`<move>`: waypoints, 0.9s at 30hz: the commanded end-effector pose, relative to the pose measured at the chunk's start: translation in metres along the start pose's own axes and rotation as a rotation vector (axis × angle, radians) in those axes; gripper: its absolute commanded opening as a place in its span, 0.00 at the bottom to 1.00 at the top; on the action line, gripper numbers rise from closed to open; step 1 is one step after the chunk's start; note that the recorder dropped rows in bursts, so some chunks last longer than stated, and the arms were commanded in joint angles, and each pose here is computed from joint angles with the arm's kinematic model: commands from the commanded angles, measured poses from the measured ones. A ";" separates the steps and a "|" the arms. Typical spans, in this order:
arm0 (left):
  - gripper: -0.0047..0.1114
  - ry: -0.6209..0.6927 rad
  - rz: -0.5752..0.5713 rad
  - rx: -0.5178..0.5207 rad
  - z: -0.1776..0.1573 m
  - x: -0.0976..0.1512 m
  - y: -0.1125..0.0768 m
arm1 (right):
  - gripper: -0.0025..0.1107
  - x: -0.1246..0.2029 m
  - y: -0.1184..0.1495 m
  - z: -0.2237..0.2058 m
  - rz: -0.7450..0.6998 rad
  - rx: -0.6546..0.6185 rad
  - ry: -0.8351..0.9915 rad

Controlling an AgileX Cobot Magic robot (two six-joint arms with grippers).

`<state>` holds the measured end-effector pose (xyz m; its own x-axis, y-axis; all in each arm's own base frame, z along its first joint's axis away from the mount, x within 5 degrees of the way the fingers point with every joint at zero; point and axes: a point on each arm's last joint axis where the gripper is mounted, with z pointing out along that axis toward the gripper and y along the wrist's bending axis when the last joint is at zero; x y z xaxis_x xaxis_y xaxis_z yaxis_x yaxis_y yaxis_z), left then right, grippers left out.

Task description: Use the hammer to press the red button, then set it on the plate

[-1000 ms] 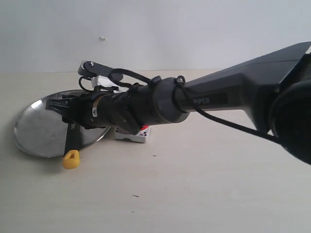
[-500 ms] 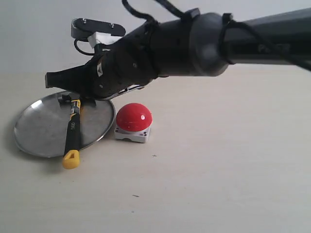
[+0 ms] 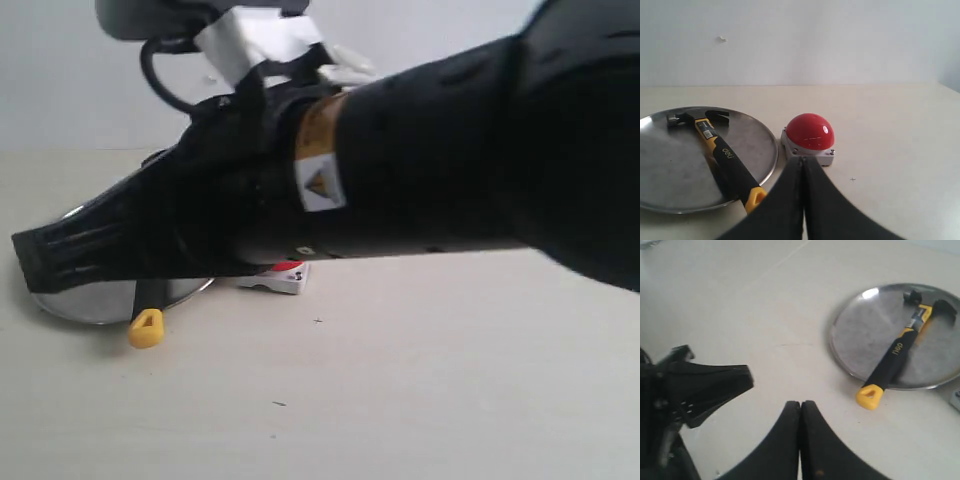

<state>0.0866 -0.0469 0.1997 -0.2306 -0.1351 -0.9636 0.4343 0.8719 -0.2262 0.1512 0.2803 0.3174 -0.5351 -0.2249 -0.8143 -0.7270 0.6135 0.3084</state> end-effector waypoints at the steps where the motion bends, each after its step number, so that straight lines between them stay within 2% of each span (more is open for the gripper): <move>1: 0.04 -0.002 0.002 -0.002 -0.001 0.001 0.000 | 0.02 0.011 0.014 -0.052 -0.060 -0.098 -0.082; 6: 0.04 -0.002 0.002 -0.002 -0.001 0.001 0.000 | 0.02 0.038 0.021 -0.093 -0.207 -0.198 -0.130; 11: 0.04 -0.002 0.002 -0.002 -0.001 0.001 0.000 | 0.02 0.060 0.013 -0.114 -0.200 -0.227 -0.130; 24: 0.04 -0.002 0.002 -0.002 -0.001 0.001 0.000 | 0.02 0.062 0.010 -0.123 -0.198 -0.218 -0.113; 27: 0.04 -0.002 0.002 -0.002 -0.001 0.001 0.000 | 0.02 0.060 0.008 -0.126 -0.352 -0.194 -0.150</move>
<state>0.0866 -0.0469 0.1997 -0.2306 -0.1351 -0.9636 0.4343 0.8719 -0.2262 0.0583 0.1786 0.3318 -0.2850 -0.2469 -0.9262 -0.9077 0.3799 0.1781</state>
